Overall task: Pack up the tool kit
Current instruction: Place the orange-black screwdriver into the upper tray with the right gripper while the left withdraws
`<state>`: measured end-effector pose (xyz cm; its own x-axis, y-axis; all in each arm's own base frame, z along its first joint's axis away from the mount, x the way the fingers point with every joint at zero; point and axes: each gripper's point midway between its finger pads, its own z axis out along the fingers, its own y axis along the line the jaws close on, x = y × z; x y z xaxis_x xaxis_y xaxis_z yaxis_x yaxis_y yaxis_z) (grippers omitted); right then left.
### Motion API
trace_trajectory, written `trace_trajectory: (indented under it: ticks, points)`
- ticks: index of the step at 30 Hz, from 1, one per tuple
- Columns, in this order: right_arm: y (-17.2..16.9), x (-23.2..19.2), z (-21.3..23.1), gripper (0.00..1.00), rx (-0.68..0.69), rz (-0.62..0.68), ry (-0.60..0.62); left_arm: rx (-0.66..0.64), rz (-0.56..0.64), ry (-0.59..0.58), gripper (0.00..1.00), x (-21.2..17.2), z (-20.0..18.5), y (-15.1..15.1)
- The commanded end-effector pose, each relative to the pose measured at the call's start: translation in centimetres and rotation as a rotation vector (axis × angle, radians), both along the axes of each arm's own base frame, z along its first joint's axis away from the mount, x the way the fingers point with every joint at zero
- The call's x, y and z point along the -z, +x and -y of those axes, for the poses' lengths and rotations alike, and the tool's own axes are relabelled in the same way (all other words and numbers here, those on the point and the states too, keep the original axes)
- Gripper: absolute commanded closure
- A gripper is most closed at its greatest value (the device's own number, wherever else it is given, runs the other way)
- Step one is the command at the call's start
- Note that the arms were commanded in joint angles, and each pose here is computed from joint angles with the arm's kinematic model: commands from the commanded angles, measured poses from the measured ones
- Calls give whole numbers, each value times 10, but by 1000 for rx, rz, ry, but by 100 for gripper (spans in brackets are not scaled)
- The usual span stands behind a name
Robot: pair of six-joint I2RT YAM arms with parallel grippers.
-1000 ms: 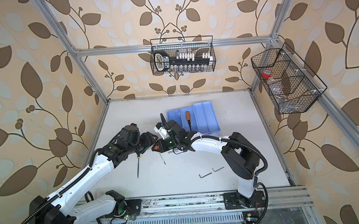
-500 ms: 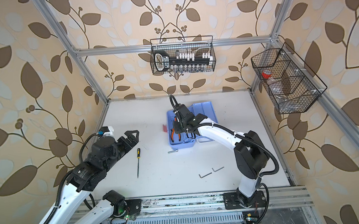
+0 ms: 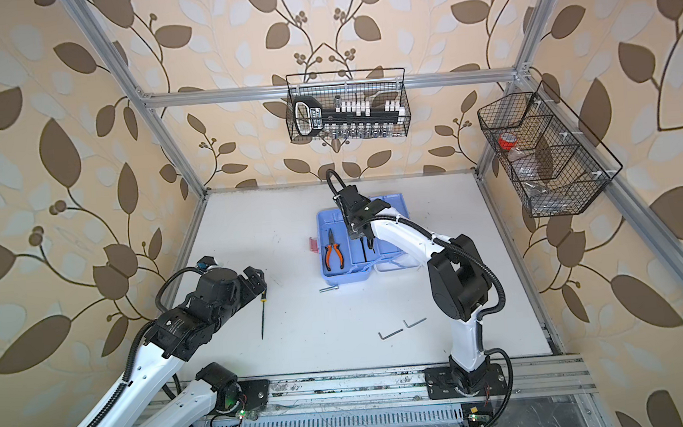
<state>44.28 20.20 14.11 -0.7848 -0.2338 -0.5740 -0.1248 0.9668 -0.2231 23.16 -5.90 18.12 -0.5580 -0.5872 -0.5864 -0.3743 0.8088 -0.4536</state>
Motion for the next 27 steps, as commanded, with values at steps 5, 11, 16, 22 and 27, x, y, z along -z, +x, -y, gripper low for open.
trace_trajectory:
  ticks: [5,11,16,22,27]
  points:
    - [11,13,6,81,15,-28,-84,-27,-31,65,1,15,-12,-6]
    - [9,7,3,64,18,-15,-40,-24,-57,82,1,25,-10,-2]
    - [3,-14,-3,63,12,19,28,-31,-119,114,1,49,-11,-2]
    - [-18,-48,-17,63,-30,82,131,-65,-191,197,1,66,-21,0]
    - [-46,-69,-44,62,-122,119,273,-63,-253,253,12,79,-20,12]
